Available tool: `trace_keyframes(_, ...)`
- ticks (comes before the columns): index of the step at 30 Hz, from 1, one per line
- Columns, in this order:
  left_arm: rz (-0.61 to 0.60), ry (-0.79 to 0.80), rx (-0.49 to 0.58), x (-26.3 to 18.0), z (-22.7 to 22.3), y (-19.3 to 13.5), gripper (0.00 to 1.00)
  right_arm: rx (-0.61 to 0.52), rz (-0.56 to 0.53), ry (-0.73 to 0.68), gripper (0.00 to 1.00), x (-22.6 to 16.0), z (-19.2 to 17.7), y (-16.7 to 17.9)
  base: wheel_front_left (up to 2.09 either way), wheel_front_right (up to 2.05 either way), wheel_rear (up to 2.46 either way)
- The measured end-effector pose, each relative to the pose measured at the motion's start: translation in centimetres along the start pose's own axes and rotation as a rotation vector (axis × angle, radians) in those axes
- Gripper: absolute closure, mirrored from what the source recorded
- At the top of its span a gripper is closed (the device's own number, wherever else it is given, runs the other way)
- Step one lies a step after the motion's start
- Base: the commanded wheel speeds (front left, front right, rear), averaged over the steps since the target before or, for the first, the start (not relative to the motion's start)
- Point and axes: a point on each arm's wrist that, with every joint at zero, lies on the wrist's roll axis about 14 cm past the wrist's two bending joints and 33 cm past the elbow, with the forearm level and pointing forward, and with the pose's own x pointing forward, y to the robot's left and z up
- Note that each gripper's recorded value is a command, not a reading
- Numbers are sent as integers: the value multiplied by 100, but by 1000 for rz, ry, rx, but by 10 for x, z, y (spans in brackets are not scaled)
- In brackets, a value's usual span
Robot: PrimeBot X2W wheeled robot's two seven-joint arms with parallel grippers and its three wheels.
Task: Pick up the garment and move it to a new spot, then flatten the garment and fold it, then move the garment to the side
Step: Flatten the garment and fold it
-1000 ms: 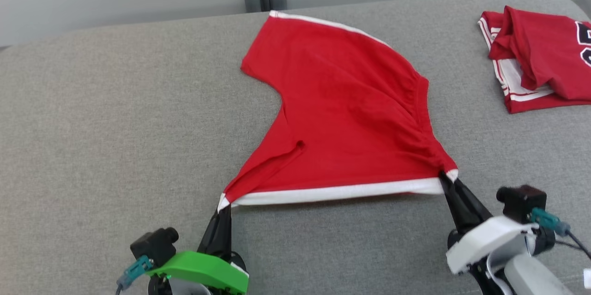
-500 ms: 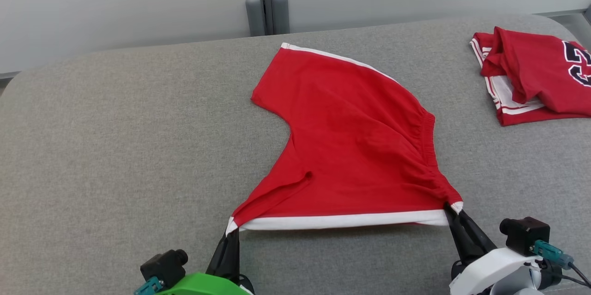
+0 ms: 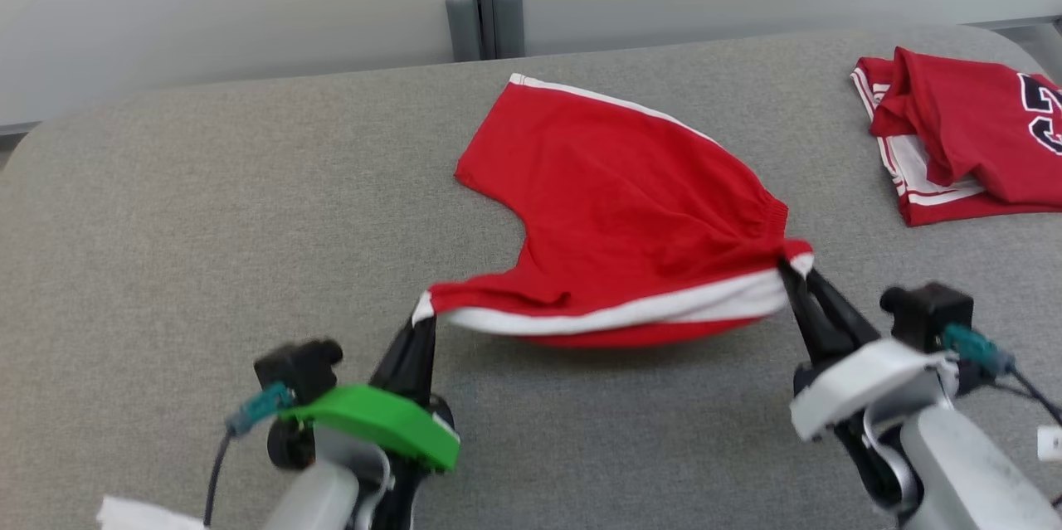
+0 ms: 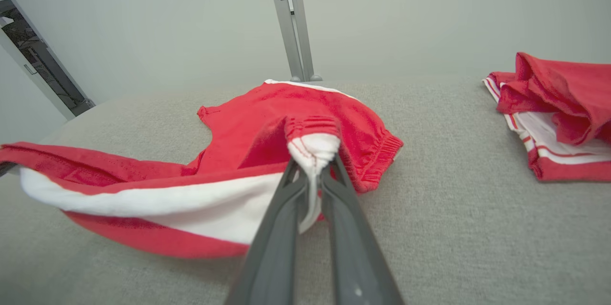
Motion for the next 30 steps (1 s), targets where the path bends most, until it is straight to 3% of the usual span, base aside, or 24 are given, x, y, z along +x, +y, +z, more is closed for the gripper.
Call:
trace_keyframes(8,-112,-58,34,91,106,-25,100,-102,75,-143,100,100,104,2,0,0,0)
trace_keyframes(16,-96,-199,57,168,236,-48,100,-103,71,-216,100,190,208,4,0,0,0)
trace_keyframes(22,-139,-252,51,202,273,-71,100,-141,62,-238,100,231,225,3,0,0,0)
trace_keyframes(30,-96,-248,56,221,264,-43,100,-125,64,-202,100,255,192,2,0,0,0)
